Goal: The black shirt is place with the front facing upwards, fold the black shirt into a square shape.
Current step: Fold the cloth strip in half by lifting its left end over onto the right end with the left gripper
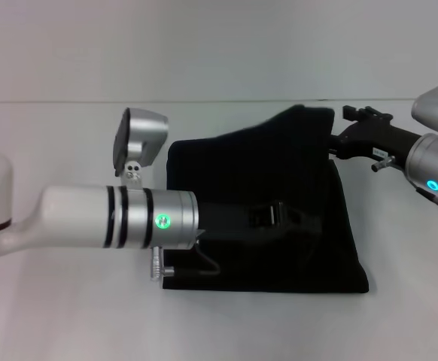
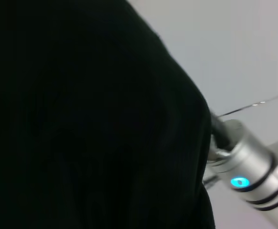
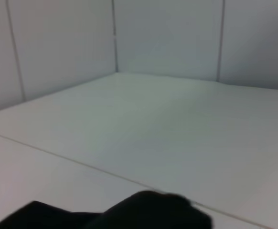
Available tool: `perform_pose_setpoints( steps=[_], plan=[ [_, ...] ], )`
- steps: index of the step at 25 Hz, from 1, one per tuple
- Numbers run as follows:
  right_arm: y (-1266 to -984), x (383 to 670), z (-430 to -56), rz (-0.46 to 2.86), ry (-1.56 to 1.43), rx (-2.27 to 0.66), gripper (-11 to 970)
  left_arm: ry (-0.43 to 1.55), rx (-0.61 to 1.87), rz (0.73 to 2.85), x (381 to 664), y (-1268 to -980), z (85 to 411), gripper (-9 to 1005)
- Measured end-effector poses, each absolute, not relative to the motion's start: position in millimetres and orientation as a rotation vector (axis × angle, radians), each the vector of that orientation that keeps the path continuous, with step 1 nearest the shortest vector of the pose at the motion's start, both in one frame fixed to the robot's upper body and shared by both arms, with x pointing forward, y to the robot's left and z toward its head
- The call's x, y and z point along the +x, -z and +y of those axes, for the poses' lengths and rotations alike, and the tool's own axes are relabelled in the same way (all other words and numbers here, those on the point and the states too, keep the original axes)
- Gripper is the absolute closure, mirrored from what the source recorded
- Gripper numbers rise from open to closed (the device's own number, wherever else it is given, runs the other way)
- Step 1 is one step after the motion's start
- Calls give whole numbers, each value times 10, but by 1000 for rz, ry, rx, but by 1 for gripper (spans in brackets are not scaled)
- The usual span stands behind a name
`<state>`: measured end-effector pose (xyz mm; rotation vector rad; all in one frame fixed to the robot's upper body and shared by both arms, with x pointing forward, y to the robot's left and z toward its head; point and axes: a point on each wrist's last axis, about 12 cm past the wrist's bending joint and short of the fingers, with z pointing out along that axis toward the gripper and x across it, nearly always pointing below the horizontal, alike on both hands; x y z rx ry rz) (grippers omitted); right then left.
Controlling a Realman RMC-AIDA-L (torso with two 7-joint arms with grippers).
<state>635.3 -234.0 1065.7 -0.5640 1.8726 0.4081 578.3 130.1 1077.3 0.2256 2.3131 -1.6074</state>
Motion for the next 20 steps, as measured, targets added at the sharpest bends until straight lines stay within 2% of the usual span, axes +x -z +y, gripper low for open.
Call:
perform_pose_setpoints(
  steps=[12,20],
  plan=[
    [-10557,6374,-2643,1955,-263,-337,14,1544,340,2387,5724,-10680,1134,944],
    [-10544,6251,-2836,1894,-337,-167,15,1640,423,2313,5670,-10763,1075,890]
  ],
)
